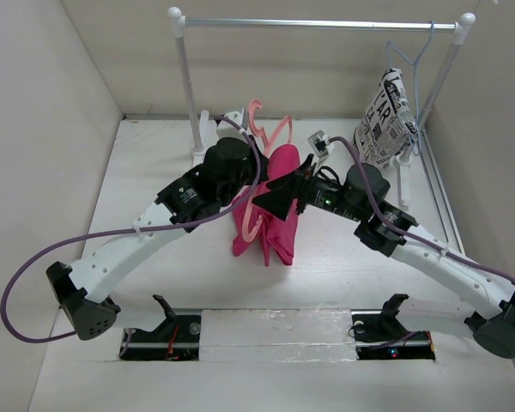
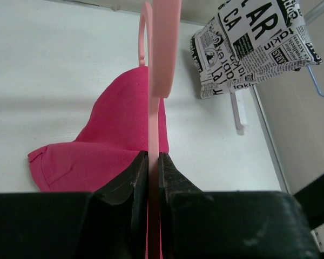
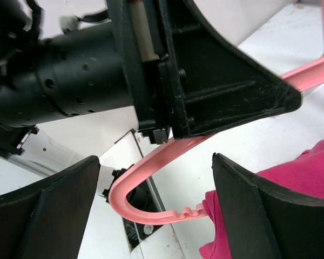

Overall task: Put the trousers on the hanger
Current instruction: Place the hanger at the clothesline.

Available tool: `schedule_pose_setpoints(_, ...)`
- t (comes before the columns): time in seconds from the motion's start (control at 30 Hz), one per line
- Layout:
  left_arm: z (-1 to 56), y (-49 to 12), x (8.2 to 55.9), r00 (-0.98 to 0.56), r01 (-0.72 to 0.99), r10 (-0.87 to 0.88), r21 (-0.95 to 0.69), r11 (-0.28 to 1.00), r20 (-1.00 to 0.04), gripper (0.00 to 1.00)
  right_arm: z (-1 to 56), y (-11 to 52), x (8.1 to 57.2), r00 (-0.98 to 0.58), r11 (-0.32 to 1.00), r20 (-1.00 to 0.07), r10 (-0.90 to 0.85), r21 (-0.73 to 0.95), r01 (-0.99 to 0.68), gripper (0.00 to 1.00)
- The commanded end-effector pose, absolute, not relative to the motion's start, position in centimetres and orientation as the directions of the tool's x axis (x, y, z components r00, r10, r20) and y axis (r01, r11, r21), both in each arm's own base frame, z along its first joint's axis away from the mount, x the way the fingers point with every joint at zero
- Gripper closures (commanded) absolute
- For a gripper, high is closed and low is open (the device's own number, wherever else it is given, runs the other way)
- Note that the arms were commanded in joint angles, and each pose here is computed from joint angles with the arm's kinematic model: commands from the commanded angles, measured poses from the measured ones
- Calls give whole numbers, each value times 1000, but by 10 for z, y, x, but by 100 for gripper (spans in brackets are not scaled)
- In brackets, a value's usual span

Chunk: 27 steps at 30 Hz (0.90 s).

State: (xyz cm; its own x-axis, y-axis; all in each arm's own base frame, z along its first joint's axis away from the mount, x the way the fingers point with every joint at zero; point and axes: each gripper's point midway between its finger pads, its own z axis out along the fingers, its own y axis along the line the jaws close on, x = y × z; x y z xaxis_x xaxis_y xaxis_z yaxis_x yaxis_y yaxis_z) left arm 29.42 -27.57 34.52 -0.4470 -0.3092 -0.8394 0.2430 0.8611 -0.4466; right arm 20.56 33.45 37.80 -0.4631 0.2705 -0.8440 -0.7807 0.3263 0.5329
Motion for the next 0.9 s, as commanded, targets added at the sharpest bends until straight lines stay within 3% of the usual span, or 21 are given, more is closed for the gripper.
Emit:
schedule_pose_setpoints(0.0,405,-285,298,-338,313,-473,-571,759,-814,100,368,348,200,-501,289,-829,249,557,-779,10)
schedule_pose_setpoints(0.27,397,-292,299,-358,312,-497,-603,734,-791,100,349,376,208,-559,224,-784,270,616,-755,10)
schedule_pose_setpoints(0.47,387,-291,297,-368,300,-505,-614,730,-780,100,331,388,213,-592,229,-763,261,644,-729,19)
schedule_pose_setpoints(0.57,386,-289,296,-369,294,-508,-616,731,-778,100,324,386,213,-616,218,-731,293,678,-702,36)
schedule_pose_setpoints(0.63,385,-288,296,-368,291,-507,-615,733,-779,100,324,383,213,-607,228,-735,301,674,-702,61)
schedule_pose_setpoints(0.7,386,-287,296,-365,294,-507,-613,733,-781,100,324,379,213,-601,242,-736,311,673,-699,79)
schedule_pose_setpoints(0.87,390,-294,294,-376,327,-482,-600,730,-791,100,337,375,209,-564,221,-760,322,640,-736,95)
